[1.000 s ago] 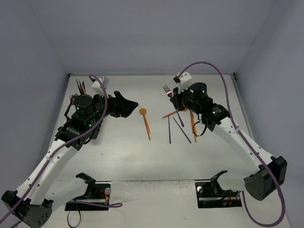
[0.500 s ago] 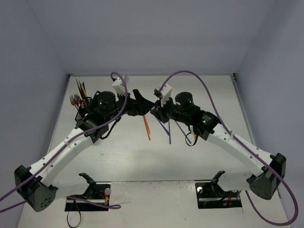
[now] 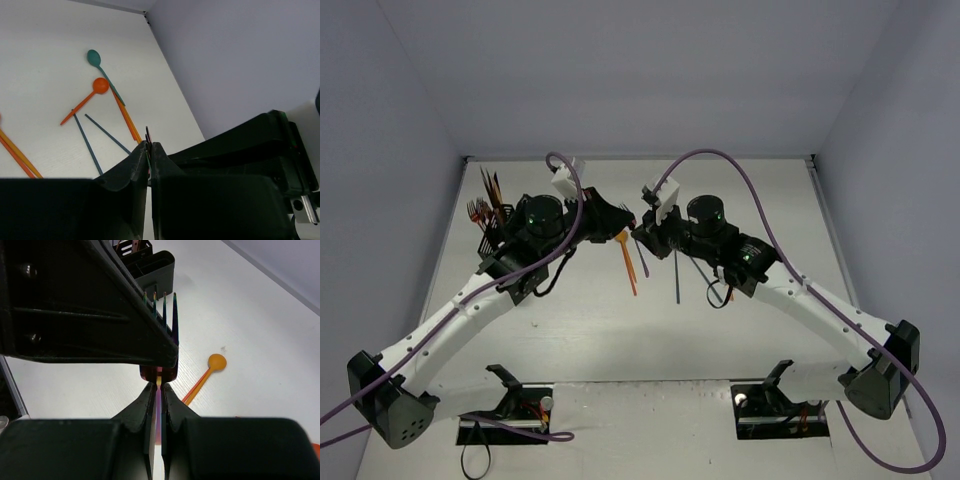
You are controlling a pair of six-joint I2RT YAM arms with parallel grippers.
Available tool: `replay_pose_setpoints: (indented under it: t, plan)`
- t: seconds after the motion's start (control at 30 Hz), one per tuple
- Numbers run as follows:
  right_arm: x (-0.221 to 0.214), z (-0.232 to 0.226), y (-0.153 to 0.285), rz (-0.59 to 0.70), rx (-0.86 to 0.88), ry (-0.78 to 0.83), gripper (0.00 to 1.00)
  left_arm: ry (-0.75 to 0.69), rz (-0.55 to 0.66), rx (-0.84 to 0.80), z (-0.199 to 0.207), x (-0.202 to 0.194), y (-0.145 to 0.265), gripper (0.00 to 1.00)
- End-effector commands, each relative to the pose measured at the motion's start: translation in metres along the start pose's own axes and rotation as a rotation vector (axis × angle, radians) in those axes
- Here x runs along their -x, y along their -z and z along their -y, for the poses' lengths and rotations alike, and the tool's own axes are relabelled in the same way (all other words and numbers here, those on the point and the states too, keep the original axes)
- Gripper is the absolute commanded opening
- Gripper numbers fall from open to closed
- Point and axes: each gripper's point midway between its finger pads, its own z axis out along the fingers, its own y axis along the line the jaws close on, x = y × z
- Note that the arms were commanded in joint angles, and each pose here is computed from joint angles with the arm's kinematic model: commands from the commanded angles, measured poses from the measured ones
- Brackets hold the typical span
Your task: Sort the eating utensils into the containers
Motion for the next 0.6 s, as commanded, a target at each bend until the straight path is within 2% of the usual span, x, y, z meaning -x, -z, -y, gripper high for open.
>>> replay_pose_setpoints:
  t: [0.0, 0.03, 0.17, 0.27, 0.37, 0.57]
  plan:
    - [0.015, -0.005, -0.004, 0.067, 0.021, 0.008, 0.00, -0.005, 0.172, -0.088, 0.032, 0.044, 0.017, 0.00]
    - [0.014, -0.005, -0.004, 0.066, 0.022, 0.008, 0.04, -0.005, 0.178, -0.089, 0.032, 0.045, 0.018, 0.00]
    - [0.012, -0.003, -0.004, 0.064, 0.015, 0.006, 0.34, -0.019, 0.217, -0.068, 0.028, 0.052, 0.025, 0.00]
    - [0.009, -0.001, -0.003, 0.059, 0.000, -0.001, 0.47, -0.070, 0.259, 0.015, 0.013, 0.058, 0.034, 0.00]
    - [0.002, 0.004, 0.000, 0.050, -0.032, -0.008, 0.56, -0.166, 0.317, 0.226, -0.021, 0.075, 0.055, 0.00]
    - [-0.018, 0.015, 0.012, 0.029, -0.104, -0.029, 0.59, -0.323, 0.441, 0.646, -0.083, 0.130, 0.115, 0.00]
